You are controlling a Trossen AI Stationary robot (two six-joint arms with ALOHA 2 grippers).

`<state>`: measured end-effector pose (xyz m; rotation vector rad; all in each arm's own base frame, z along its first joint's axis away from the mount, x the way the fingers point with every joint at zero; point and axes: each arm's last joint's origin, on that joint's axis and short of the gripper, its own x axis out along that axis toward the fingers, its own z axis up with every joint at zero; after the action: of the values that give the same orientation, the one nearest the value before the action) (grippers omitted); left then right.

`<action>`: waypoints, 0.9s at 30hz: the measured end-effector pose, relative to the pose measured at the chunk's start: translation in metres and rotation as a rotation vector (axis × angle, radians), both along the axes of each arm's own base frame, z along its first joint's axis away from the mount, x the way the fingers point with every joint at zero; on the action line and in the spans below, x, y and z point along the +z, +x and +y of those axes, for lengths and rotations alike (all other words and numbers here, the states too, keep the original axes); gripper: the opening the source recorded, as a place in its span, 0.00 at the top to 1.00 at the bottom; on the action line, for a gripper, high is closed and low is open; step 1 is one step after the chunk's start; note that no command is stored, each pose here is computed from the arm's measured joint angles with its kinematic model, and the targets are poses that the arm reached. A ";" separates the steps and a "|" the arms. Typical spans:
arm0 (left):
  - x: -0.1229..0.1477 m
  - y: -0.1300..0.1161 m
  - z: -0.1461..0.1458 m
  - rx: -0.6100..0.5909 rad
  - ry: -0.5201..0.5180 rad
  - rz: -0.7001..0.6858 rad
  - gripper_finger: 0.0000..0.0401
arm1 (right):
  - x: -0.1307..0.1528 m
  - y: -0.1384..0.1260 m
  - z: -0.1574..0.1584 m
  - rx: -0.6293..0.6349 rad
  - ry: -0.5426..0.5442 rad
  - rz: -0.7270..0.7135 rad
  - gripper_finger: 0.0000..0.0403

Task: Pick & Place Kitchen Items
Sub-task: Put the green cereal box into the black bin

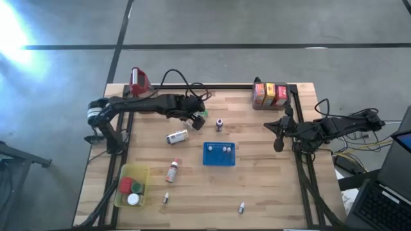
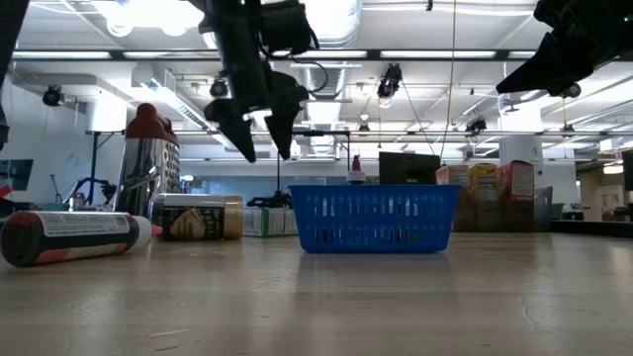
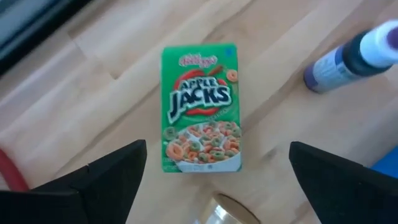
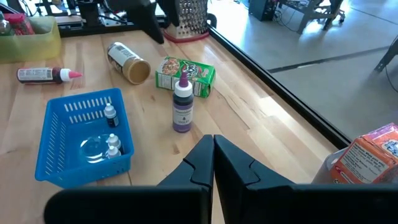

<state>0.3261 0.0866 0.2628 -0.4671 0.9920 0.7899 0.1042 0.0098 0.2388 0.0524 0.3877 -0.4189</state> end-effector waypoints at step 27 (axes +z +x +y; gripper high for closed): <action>-0.046 0.012 0.029 0.003 -0.167 0.119 0.00 | 0.000 0.000 0.000 0.000 0.000 0.000 0.98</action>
<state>0.3383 0.1155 0.2172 -0.5700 1.1736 0.7474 0.1042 0.0098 0.2388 0.0526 0.3874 -0.4193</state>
